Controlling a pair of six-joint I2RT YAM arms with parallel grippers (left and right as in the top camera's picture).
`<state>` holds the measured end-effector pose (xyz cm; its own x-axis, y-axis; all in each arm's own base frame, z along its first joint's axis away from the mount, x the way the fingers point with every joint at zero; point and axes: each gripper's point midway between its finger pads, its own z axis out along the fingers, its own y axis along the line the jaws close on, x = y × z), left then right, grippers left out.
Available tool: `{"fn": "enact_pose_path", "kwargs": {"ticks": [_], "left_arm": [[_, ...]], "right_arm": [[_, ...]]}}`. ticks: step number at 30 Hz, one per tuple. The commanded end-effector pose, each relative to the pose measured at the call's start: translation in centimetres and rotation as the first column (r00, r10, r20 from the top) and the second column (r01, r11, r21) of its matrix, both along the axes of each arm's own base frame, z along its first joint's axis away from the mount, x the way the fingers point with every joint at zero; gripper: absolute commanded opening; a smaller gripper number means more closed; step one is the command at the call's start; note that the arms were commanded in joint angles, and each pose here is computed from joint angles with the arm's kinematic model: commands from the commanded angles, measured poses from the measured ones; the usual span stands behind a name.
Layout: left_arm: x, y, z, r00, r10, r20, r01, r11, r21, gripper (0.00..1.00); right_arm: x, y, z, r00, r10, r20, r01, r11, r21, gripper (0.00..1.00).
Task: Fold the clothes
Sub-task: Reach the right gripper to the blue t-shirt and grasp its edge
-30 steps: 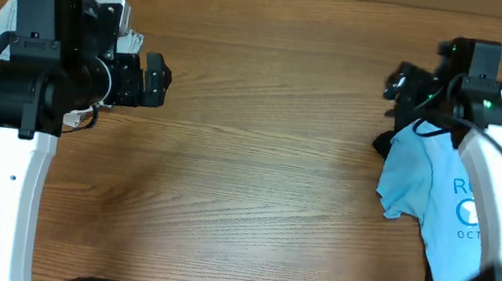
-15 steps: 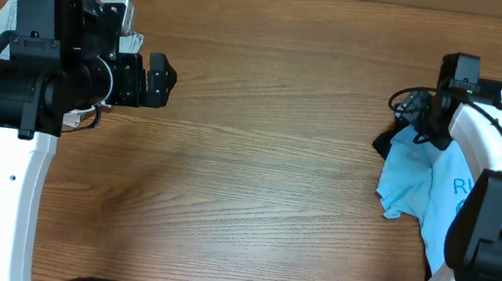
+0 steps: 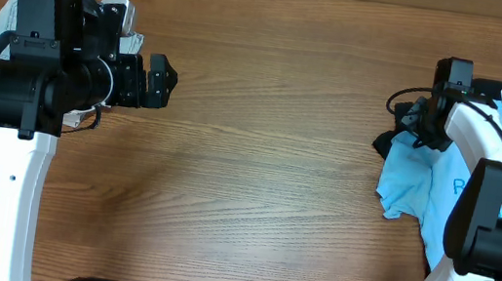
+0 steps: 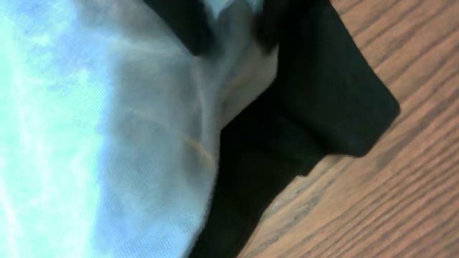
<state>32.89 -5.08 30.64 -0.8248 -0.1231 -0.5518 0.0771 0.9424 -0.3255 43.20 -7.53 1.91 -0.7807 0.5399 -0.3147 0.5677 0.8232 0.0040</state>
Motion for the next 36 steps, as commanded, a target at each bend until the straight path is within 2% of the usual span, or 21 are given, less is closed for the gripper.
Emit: {"fn": "enact_pose_path", "kwargs": {"ticks": [1,7,9,10,11,13,19,20,22,23,26,30,36], "left_arm": [[-0.1,-0.3,1.3,0.999,-0.023,0.042,0.023,1.0,-0.004,1.0],[-0.1,-0.3,1.3,0.999,-0.023,0.042,0.023,1.0,-0.004,1.0],[-0.1,-0.3,1.3,0.999,-0.023,0.042,0.023,1.0,-0.004,1.0],[-0.1,-0.3,1.3,0.999,-0.023,0.042,0.023,1.0,-0.004,1.0],[-0.1,-0.3,1.3,0.999,-0.022,0.042,0.023,1.0,-0.004,1.0],[0.0,-0.2,1.4,0.999,-0.025,0.047,0.025,1.0,0.0,1.0],[0.1,-0.2,1.5,0.997,-0.037,0.06,0.037,0.999,0.013,1.0],[0.1,-0.2,1.5,0.998,-0.038,0.059,0.037,0.999,0.013,1.0],[0.1,-0.2,1.4,0.998,-0.037,0.057,0.036,0.999,0.014,1.0],[0.1,-0.1,1.4,0.998,-0.035,0.057,0.034,0.999,0.016,1.0],[0.4,-0.1,1.6,0.997,-0.036,0.073,0.034,0.999,0.022,1.0],[0.5,-0.1,1.7,0.996,-0.037,0.08,0.035,0.999,0.021,1.0],[0.4,-0.1,1.6,0.997,-0.038,0.073,0.037,0.999,0.018,1.0]], "right_arm": [[1.2,-2.2,4.3,0.995,-0.039,0.092,0.042,0.999,-0.029,0.04],[0.4,-4.8,6.4,0.988,-0.099,0.119,0.103,0.994,-0.028,0.06],[0.3,-5.3,7.2,0.984,-0.106,0.144,0.106,0.994,0.011,0.22],[0.4,-5.1,7.5,0.985,-0.083,0.155,0.077,0.996,0.038,0.23],[0.6,-4.8,7.6,0.985,-0.047,0.165,0.037,0.997,0.067,0.22],[0.9,-3.8,7.8,0.982,0.031,0.184,-0.054,0.992,0.118,0.04],[0.7,-3.5,7.7,0.984,0.038,0.176,-0.062,0.989,0.136,0.04],[0.7,-3.2,7.7,0.983,0.043,0.179,-0.07,0.986,0.148,0.11],[0.8,-2.2,7.6,0.981,0.059,0.183,-0.092,0.98,0.179,0.39],[0.8,-1.8,7.5,0.981,0.067,0.182,-0.101,0.978,0.182,0.49],[0.8,-1.4,6.5,0.985,0.078,0.155,-0.1,0.985,0.139,0.67],[0.5,-1.2,3.9,0.995,0.058,0.082,-0.066,0.993,0.1,0.72],[-0.2,-1.8,1.5,0.999,-0.029,0.02,0.027,0.994,0.105,0.63]]}}
